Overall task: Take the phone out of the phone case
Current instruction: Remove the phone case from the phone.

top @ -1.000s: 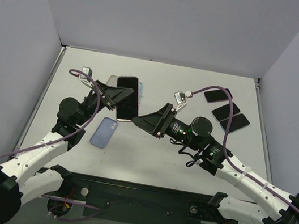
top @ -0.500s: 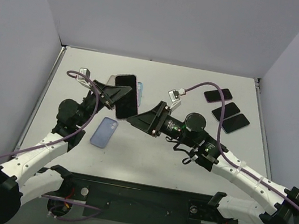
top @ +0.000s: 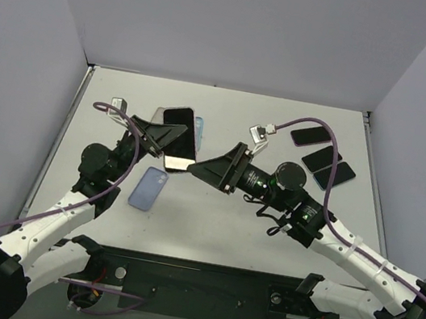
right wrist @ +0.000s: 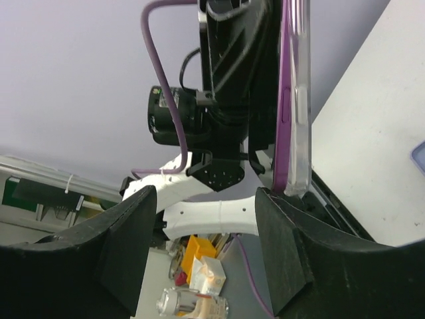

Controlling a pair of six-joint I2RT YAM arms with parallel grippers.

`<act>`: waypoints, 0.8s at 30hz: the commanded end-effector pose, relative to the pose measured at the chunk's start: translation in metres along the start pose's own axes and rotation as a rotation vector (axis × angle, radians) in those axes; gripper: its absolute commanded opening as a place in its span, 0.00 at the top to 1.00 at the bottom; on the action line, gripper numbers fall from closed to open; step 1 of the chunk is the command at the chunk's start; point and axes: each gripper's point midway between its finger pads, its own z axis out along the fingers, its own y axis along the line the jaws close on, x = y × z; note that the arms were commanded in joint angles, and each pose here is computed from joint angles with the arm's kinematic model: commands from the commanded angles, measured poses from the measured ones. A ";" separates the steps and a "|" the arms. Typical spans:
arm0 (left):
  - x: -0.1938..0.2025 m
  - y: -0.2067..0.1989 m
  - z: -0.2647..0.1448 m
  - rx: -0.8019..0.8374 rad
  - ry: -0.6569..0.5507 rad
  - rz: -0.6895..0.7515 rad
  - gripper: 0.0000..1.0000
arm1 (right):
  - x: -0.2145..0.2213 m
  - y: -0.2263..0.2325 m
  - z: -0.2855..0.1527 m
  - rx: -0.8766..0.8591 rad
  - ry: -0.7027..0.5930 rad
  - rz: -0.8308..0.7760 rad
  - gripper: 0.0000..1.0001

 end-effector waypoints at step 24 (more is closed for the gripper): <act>-0.008 -0.027 0.002 0.092 -0.043 -0.053 1.00 | -0.008 0.030 -0.008 -0.120 -0.041 -0.079 0.45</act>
